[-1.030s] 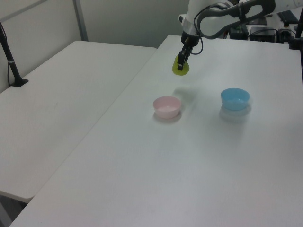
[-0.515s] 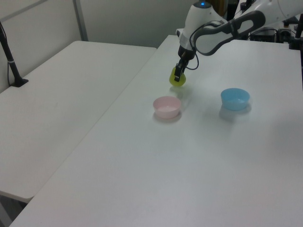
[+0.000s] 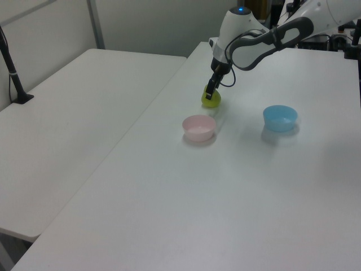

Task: Pick up a pear from the bowl

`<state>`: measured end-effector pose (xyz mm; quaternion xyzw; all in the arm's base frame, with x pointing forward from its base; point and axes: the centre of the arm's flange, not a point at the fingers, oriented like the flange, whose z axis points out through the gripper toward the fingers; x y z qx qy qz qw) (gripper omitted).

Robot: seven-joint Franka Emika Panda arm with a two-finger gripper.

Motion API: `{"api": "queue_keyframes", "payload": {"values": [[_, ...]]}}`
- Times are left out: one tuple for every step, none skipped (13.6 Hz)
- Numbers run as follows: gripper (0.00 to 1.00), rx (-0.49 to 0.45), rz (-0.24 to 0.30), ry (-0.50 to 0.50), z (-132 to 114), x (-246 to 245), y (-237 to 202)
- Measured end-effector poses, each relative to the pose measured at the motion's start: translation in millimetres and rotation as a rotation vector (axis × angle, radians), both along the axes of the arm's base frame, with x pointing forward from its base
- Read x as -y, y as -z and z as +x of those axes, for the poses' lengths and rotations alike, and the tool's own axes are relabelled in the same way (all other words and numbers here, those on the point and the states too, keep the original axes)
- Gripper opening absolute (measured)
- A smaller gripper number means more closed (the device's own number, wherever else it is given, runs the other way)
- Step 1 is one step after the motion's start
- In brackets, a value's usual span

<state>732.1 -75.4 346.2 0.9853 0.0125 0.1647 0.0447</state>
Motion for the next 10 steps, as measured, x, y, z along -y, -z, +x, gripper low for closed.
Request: {"api": "queue_keyframes", "payload": {"values": [[0.9,0.009,0.0,-0.001,0.0,-0.4,-6.2],[0.94,0.024,0.001,0.0,-0.6,-2.1,-17.8],[0.98,0.031,0.004,-0.001,-2.1,-4.6,-28.5],[0.98,0.024,0.007,-0.003,-4.7,-9.5,-39.3],[1.0,0.003,0.013,-0.01,-9.2,-18.6,-53.7],[1.0,-0.023,0.02,-0.017,-15.9,-31.2,-72.4],[1.0,-0.046,0.027,-0.016,-22.1,-39.8,-86.4],[1.0,-0.072,0.034,-0.011,-29.1,-48.3,-100.2],[1.0,-0.099,0.042,-0.006,-37.6,-57.6,-115.8],[1.0,-0.121,0.047,-0.002,-45.3,-64.9,-128.4]]}}
